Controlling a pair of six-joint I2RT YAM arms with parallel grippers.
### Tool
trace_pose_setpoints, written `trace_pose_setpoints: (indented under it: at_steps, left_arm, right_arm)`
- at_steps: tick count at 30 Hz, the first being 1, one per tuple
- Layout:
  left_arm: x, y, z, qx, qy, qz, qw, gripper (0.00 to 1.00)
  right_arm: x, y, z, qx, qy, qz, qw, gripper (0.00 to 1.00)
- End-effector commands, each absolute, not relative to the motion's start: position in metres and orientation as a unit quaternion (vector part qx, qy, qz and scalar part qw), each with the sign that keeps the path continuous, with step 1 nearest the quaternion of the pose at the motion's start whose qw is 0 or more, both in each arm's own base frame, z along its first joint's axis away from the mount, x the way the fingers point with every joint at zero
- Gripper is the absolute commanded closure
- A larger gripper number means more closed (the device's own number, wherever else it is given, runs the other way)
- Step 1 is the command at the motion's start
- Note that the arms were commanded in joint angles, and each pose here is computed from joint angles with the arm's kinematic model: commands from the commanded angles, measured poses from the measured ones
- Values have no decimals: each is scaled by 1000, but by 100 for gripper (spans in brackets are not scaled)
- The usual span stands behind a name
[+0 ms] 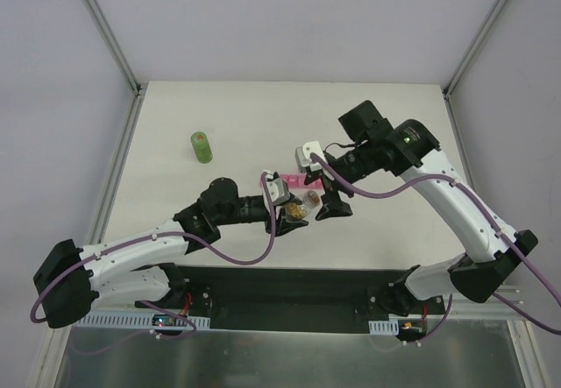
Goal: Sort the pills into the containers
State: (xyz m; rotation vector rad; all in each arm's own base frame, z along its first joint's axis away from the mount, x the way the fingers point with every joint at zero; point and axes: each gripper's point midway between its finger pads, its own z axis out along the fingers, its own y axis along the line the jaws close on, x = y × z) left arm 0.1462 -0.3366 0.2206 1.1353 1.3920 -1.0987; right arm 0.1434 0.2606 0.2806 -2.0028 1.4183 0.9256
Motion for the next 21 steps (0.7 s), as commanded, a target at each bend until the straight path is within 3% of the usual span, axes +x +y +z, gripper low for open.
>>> trace_pose_setpoints:
  at_steps: [1,9,18,21]
  left_arm:
    - [161,-328,250,433,554,-437,561,100]
    - [181,-321,259,390,564,-409,602,100]
    - [186,-324,265,380,564,-409,609,100]
    - [187,-324,265,380,565,-407,609,100]
  right_arm:
    - [143,264,323,-655,578,369,317,9]
    - [160,273,319,-462,722,423,294,11]
    - [178,293,309,-419,751,442,256,13]
    - [173,296,311,-421,745,455,248,28]
